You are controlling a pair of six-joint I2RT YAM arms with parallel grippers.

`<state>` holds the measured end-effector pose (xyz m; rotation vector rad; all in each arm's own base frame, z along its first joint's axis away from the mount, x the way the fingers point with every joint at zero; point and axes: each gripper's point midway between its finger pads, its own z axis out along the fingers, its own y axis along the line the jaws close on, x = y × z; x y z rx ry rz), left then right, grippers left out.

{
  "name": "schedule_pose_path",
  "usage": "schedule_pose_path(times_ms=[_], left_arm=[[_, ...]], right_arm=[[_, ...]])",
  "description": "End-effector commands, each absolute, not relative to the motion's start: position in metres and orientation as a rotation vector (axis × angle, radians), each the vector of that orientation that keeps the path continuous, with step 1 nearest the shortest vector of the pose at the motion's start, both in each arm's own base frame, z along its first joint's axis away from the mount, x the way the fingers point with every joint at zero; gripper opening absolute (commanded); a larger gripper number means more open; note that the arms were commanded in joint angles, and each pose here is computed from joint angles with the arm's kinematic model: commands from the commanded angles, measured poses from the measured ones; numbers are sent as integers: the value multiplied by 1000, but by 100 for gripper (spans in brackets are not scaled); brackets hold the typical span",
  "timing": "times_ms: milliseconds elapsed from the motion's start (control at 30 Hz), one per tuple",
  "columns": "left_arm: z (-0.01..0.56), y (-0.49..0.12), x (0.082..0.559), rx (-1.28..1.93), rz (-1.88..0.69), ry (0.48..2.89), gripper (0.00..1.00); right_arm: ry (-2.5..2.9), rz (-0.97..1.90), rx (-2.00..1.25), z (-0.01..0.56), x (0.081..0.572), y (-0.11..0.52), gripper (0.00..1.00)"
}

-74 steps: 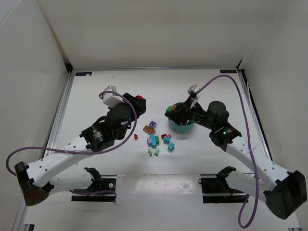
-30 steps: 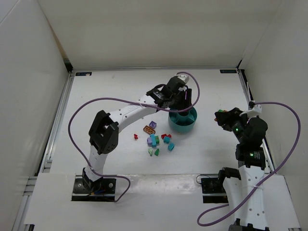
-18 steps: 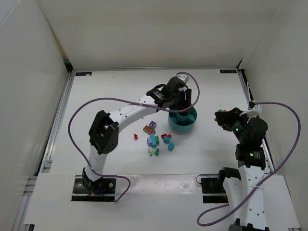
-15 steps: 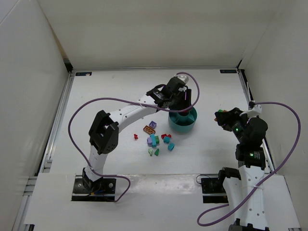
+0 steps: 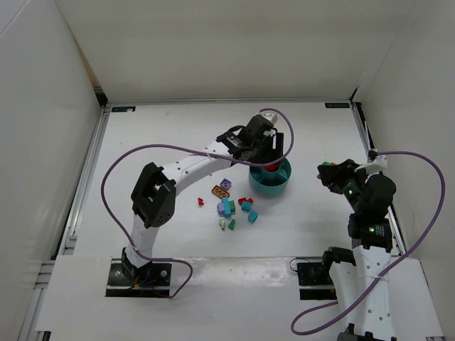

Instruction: Sort the legos into containers by color

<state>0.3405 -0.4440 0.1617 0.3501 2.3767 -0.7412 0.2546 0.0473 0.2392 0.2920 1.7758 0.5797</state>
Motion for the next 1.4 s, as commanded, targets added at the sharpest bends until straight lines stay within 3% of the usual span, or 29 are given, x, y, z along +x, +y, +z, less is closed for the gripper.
schedule_pose_path(times_ms=[0, 67, 167, 467, 500, 533, 700, 1000, 1200, 1367], left_arm=[[178, -442, 338, 340, -760, 2345, 82], [181, -443, 337, 341, -767, 2344, 82], [183, -440, 336, 339, -766, 2342, 70], [190, -444, 338, 383, -760, 2316, 62], [190, -443, 338, 376, -759, 2321, 53], [187, -442, 336, 377, -753, 2329, 50], [191, -434, 335, 347, -738, 2320, 50], [242, -412, 323, 402, -783, 2192, 68], [284, -396, 285, 602, -957, 2018, 74], [303, -406, 231, 887, -1235, 1776, 85]], right_arm=[[1733, 572, 266, 250, 256, 47, 0], [1729, 575, 265, 252, 256, 48, 0], [1729, 573, 259, 251, 256, 48, 0], [1735, 566, 267, 249, 257, 46, 0], [1736, 565, 269, 249, 257, 46, 0], [1738, 566, 268, 249, 257, 46, 0], [1732, 573, 261, 249, 256, 48, 0], [1718, 713, 56, 262, 253, 80, 0], [1734, 948, -164, 276, 250, 138, 0], [1684, 1088, -264, 300, 250, 187, 0]])
